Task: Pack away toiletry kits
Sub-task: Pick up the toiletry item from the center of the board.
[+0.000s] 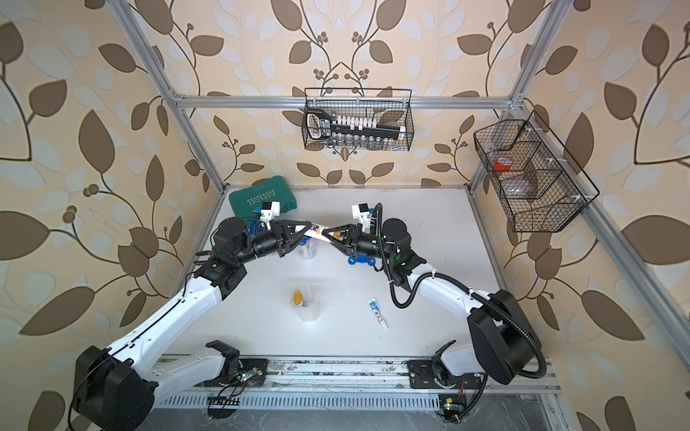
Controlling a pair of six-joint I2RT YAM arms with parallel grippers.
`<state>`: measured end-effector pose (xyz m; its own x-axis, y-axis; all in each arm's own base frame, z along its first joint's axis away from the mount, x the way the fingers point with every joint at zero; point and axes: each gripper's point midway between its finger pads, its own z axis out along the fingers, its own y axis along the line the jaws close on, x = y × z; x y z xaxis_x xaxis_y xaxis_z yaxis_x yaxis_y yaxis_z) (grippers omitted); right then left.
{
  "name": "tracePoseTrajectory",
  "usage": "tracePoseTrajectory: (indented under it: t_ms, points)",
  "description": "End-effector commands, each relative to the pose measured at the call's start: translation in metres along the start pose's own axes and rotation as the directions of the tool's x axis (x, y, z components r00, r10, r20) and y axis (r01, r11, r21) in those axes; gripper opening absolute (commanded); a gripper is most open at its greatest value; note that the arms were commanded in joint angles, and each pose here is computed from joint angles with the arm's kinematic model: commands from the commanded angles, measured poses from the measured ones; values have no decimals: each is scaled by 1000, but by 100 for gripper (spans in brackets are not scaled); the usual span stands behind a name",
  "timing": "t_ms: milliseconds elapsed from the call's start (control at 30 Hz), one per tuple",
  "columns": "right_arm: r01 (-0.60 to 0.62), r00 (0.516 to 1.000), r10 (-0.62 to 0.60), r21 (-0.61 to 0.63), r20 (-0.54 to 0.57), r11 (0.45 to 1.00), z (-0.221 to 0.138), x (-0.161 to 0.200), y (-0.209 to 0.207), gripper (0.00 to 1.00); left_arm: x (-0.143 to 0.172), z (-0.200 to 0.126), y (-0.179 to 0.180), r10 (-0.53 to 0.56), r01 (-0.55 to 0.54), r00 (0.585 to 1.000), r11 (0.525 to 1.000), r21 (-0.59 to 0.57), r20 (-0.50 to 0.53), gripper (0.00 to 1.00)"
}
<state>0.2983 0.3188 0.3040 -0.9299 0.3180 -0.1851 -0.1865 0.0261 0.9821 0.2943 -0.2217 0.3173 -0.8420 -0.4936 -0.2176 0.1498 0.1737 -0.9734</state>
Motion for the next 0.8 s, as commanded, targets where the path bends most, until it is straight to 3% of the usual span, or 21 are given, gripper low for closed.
tracePoseTrajectory:
  t_ms: [0, 67, 167, 300, 367, 467, 533, 633, 767]
  points:
    - [130, 991, -129, -28, 43, 991, -6, -11, 38, 7, 19, -8, 18, 28, -34, 998, 995, -93, -65, 51]
    - [140, 989, -139, -11, 55, 990, -13, -14, 38, 5, 21, -13, 22, 33, -40, 998, 992, -122, -61, 82]
    - [170, 984, -171, 20, 49, 985, -21, -13, 41, 3, 24, -21, 25, 47, -56, 997, 986, -155, -57, 99]
    - [253, 967, -252, 116, -23, 960, -25, -6, 42, 2, 23, -35, 26, 85, -91, 996, 970, -227, -38, 99]
    - [297, 954, -282, 213, -98, 931, -31, 0, 35, 1, 18, -52, 34, 96, -91, 995, 937, -337, 0, 99]
    - [382, 922, -331, 340, -200, 859, -44, 9, 23, 0, 5, -92, 59, 105, -43, 991, 820, -570, 78, 99]
    - [443, 893, -345, 426, -289, 789, -52, 19, 13, 0, -1, -114, 67, 125, -23, 986, 753, -657, 109, 99]
    - [522, 846, -337, 515, -414, 680, -58, 38, -2, 0, -7, -135, 73, 151, -3, 979, 678, -735, 135, 99]
    - [596, 792, -318, 550, -521, 585, -56, 60, -12, 0, -6, -155, 88, 162, 28, 975, 586, -810, 151, 99]
